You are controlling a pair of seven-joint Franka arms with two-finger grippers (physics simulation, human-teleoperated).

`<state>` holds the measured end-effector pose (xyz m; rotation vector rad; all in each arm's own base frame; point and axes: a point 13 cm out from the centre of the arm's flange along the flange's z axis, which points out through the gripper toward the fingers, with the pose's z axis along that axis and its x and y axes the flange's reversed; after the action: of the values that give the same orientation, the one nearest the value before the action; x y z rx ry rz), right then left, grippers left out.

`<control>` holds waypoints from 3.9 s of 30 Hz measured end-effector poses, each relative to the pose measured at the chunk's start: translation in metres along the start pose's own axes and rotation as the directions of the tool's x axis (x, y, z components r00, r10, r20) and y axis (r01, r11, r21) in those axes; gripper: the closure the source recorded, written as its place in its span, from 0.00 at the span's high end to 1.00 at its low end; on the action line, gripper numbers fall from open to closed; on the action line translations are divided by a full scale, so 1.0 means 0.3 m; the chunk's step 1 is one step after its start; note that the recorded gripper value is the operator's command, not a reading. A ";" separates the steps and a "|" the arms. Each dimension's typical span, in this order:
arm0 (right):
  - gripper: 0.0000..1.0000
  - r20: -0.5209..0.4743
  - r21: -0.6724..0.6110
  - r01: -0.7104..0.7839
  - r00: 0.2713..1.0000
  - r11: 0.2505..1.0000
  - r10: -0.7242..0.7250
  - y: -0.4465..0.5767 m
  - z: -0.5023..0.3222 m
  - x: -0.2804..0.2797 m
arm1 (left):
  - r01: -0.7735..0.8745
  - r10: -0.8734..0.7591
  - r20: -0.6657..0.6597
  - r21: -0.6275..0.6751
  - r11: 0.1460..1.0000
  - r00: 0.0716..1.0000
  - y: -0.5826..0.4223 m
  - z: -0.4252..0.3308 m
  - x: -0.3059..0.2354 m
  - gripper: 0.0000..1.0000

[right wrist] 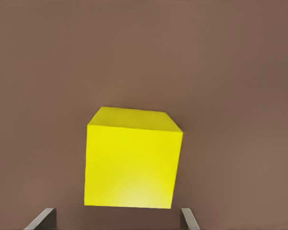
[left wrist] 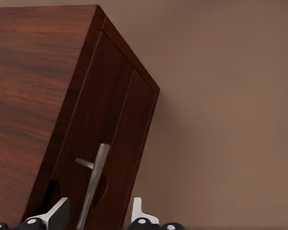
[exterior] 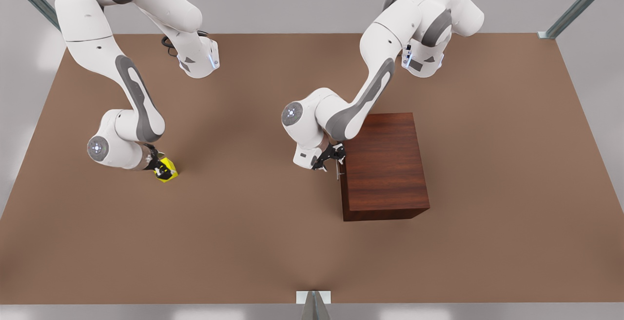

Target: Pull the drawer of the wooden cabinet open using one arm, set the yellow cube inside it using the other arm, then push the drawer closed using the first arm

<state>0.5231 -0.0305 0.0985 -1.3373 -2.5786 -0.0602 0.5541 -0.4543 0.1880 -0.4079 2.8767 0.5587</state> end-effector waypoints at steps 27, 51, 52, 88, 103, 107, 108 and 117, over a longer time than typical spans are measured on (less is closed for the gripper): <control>0.82 0.046 -0.102 -0.176 0.982 0.979 0.181 -0.011 0.133 -0.125 | -0.012 0.007 0.045 0.113 0.994 0.999 -0.142 -0.035 0.038 0.65; 0.57 0.276 -0.240 0.017 0.960 0.971 0.052 0.374 -0.712 -0.145 | 0.049 -0.077 0.058 0.376 0.925 0.995 -0.200 -0.565 -0.025 0.68; 0.57 0.272 -0.238 0.034 0.962 0.971 0.032 0.405 -0.743 -0.099 | 0.084 -0.107 0.040 0.387 0.918 0.993 -0.132 -0.630 -0.078 0.68; 0.59 0.022 -0.196 -0.246 0.967 0.949 0.256 1.191 -0.397 1.566 | 0.783 -0.649 -0.550 0.014 0.622 0.526 0.779 -0.404 -0.671 0.21; 1.00 0.009 -0.337 -0.387 0.910 0.858 0.414 1.190 -0.701 1.401 | 0.806 -0.658 -0.581 -0.006 0.592 0.479 0.689 -0.464 -0.610 0.21; 1.00 0.125 -0.386 -0.370 0.886 0.845 0.445 0.987 -1.084 0.907 | 0.711 -0.486 -0.649 0.122 0.693 0.585 0.277 -0.634 -0.318 0.21; 1.00 0.155 -0.369 -0.367 0.881 0.854 0.446 0.920 -1.127 0.748 | 0.703 -0.462 -0.656 0.151 0.695 0.597 0.169 -0.650 -0.252 0.21; 1.00 0.333 -0.098 -0.045 0.940 0.994 0.075 0.482 -1.262 0.318 | 0.764 -0.574 -0.534 0.247 0.596 0.621 -0.372 -0.340 0.016 0.21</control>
<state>0.6589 0.0756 0.4776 -1.5796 -2.8396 0.0728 0.5703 -0.5946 0.2420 -1.6136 2.6998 -0.3944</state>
